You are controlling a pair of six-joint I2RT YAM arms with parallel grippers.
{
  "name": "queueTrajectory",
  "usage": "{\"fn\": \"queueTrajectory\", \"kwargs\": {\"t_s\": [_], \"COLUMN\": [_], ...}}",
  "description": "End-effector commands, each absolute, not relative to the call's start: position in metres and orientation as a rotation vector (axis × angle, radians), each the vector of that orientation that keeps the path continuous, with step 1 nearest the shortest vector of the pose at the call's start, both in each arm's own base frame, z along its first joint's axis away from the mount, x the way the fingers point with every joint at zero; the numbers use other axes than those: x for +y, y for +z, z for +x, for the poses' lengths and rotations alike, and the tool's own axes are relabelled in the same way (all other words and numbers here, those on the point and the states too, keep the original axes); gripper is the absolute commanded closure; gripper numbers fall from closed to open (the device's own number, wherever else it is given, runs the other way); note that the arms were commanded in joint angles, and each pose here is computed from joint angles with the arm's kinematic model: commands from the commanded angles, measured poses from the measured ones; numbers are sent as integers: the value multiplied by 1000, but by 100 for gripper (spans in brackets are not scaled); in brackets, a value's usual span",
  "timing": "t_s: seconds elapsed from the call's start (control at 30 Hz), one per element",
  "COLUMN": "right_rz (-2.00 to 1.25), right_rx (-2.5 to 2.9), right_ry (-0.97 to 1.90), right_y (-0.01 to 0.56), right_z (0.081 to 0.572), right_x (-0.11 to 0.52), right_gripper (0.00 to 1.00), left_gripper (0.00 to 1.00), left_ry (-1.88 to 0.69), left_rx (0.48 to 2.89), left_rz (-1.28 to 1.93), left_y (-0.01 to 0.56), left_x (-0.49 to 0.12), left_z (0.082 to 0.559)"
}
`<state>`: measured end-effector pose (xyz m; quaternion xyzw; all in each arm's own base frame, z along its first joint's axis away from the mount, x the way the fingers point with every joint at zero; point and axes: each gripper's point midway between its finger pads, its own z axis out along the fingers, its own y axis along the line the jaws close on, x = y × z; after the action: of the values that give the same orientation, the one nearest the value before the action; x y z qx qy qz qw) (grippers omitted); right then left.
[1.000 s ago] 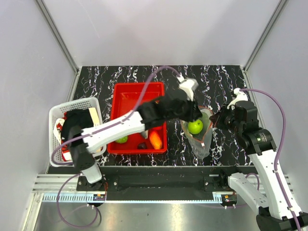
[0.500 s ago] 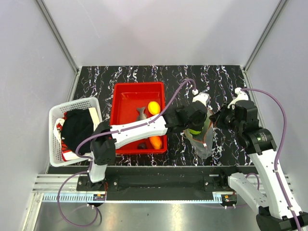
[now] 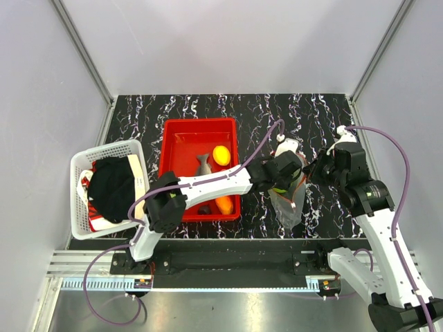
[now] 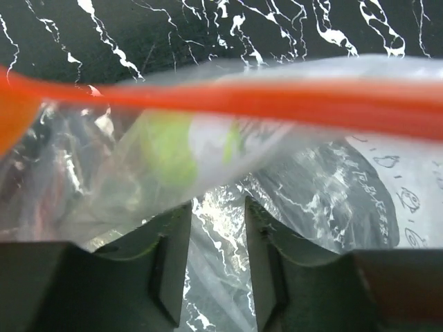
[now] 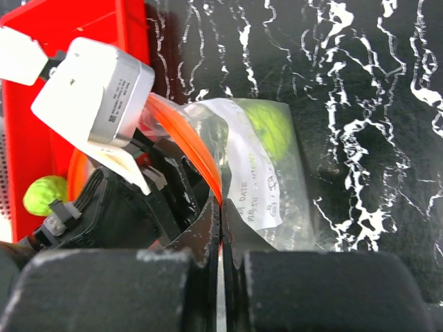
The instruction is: Open the zip-top bag and remove the fake food
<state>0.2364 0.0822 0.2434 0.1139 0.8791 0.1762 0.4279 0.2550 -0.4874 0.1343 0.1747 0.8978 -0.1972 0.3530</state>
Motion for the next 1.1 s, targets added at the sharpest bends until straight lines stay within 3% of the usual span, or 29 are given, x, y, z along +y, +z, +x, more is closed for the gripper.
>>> {"fn": "queueTrajectory", "kwargs": {"t_s": [0.0, 0.07, 0.1, 0.17, 0.73, 0.87, 0.93, 1.07], "right_rz": [300, 297, 298, 297, 275, 277, 277, 274], "right_rx": [2187, 2197, 2199, 2206, 2252, 2261, 2260, 2250], "right_ry": [378, 373, 376, 373, 347, 355, 360, 363], "right_y": [246, 244, 243, 241, 220, 216, 217, 221], "right_z": [238, 238, 238, 238, 239, 239, 239, 239], "right_x": [73, 73, 74, 73, 73, 75, 75, 75], "right_gripper": [100, 100, 100, 100, 100, 100, 100, 100], "left_gripper": [54, 48, 38, 34, 23, 27, 34, 61], "left_ry": [-520, -506, -505, -503, -381, -391, -403, -407], "left_rx": [2246, 2251, 2254, 2254, 2230, 2180, 2159, 2136], "left_rz": [378, 378, 377, 383, 458, 501, 500, 507], "left_y": [154, 148, 147, 141, 86, 86, 86, 93], "left_x": [-496, -496, -496, -499, -508, -513, -516, -517], "left_z": [279, 282, 283, 288, 320, 325, 329, 333]}}
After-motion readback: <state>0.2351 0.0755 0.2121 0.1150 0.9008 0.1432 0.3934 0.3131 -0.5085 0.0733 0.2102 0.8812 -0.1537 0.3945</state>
